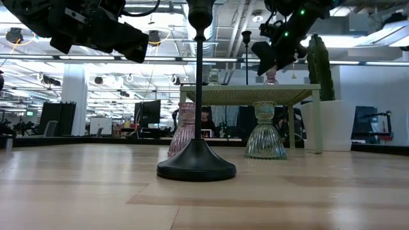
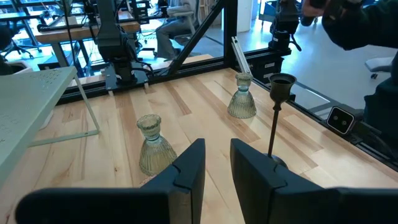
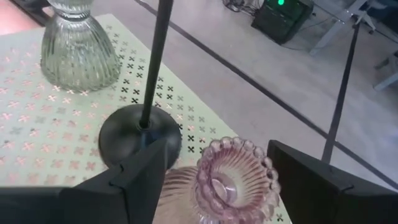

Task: Pick & Place candle stick holders
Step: Put the bottom pink glass candle holder on the shelf

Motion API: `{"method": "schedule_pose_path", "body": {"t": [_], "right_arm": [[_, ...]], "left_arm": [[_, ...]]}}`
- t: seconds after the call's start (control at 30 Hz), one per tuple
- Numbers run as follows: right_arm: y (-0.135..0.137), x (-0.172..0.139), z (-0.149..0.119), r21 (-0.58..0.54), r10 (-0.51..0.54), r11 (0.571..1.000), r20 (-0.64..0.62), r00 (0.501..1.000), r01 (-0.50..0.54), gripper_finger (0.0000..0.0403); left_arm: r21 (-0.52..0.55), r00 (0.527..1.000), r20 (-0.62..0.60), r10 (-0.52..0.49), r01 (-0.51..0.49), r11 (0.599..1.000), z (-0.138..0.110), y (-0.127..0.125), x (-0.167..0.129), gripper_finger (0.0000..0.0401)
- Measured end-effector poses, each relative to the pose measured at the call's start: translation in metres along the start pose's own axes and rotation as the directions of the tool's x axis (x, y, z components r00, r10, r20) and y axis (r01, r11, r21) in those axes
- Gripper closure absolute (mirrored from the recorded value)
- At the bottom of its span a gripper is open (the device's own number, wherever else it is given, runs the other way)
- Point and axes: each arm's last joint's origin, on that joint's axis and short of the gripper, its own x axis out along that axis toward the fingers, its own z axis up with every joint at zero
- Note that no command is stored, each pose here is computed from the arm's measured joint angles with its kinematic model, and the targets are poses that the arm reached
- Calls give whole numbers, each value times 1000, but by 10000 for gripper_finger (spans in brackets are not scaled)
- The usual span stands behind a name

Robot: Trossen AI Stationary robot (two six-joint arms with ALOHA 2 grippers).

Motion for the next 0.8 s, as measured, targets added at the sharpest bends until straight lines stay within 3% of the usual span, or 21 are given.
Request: {"method": "schedule_pose_path", "body": {"t": [0.8], "right_arm": [[23,-41,-8,-186,80,976,-155,985,-109,137]], "left_arm": [[0,1000,0,0,0,1000,0,0,0,325]]}}
